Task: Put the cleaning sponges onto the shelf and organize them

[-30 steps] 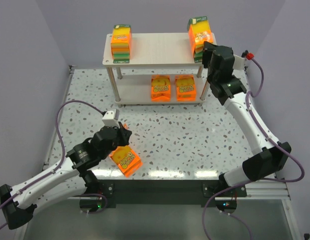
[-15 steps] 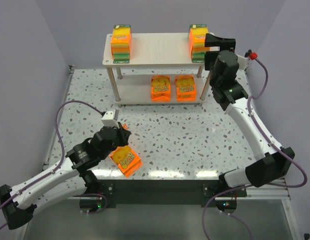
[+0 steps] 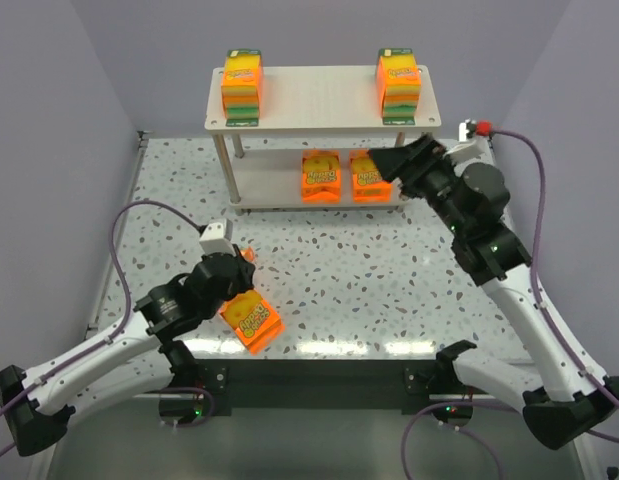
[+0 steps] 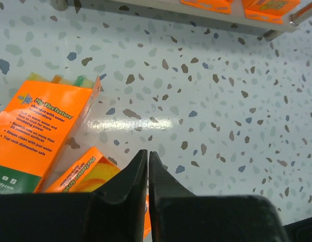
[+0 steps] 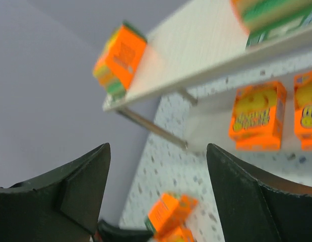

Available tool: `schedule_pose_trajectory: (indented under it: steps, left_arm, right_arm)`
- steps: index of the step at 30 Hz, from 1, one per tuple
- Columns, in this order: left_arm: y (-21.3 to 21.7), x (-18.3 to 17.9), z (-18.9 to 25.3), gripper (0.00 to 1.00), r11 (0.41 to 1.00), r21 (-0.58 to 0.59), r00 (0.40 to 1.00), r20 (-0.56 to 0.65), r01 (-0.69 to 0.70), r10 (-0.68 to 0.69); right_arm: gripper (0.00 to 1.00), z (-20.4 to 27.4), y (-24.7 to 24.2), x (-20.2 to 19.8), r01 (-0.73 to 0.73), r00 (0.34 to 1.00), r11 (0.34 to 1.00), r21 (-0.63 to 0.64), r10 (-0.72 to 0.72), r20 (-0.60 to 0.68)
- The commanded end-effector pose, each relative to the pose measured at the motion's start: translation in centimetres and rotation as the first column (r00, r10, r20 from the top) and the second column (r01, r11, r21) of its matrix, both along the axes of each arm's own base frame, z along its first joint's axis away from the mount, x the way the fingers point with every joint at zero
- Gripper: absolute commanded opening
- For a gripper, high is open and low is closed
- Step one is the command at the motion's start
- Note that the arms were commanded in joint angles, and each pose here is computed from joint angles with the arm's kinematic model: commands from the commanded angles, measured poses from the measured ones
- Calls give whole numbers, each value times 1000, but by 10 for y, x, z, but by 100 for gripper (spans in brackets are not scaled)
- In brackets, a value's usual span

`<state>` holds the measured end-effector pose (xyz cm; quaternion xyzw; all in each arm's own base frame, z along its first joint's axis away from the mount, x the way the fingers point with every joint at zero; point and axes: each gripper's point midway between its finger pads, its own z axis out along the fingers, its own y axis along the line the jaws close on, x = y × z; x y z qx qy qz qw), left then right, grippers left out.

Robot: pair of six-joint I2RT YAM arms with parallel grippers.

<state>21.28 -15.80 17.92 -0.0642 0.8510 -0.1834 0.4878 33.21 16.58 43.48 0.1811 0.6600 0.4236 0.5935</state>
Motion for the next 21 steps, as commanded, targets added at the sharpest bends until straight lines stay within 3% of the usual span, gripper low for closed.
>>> schedule_pose_trajectory:
  steps: [1, 2, 4, 7, 11, 16, 21]
  left_arm:
    - [2, -1, -22, 16, 998, 35, 995, -86, -46, 49]
    - [0, -3, -29, 20, 998, 37, 993, -106, -44, 48]
    - [0, -8, -46, 29, 998, 41, 987, -149, -50, 56]
    - [10, -12, -52, 37, 994, 17, 980, -169, -106, 108]
    - [23, -17, -45, 46, 984, -29, 973, -159, -176, 169]
    - [34, -26, -46, 49, 966, -76, 952, -204, -248, 228]
    - [51, -36, -47, 49, 944, -102, 933, -219, -313, 286]
  right_arm:
    - [80, -124, 58, -52, -418, 905, 842, -341, 355, -234]
    - [80, -165, 65, -63, -484, 866, 792, -372, 374, -330]
    - [80, -201, 85, -89, -585, 807, 683, -437, 438, -395]
    - [79, -252, 110, -116, -657, 751, 583, -478, 459, -474]
    - [82, -278, 154, -133, -688, 726, 505, -522, 491, -481]
    - [84, -332, 218, -146, -746, 654, 336, -574, 529, -541]
    - [86, -346, 262, -133, -740, 647, 289, -608, 555, -523]
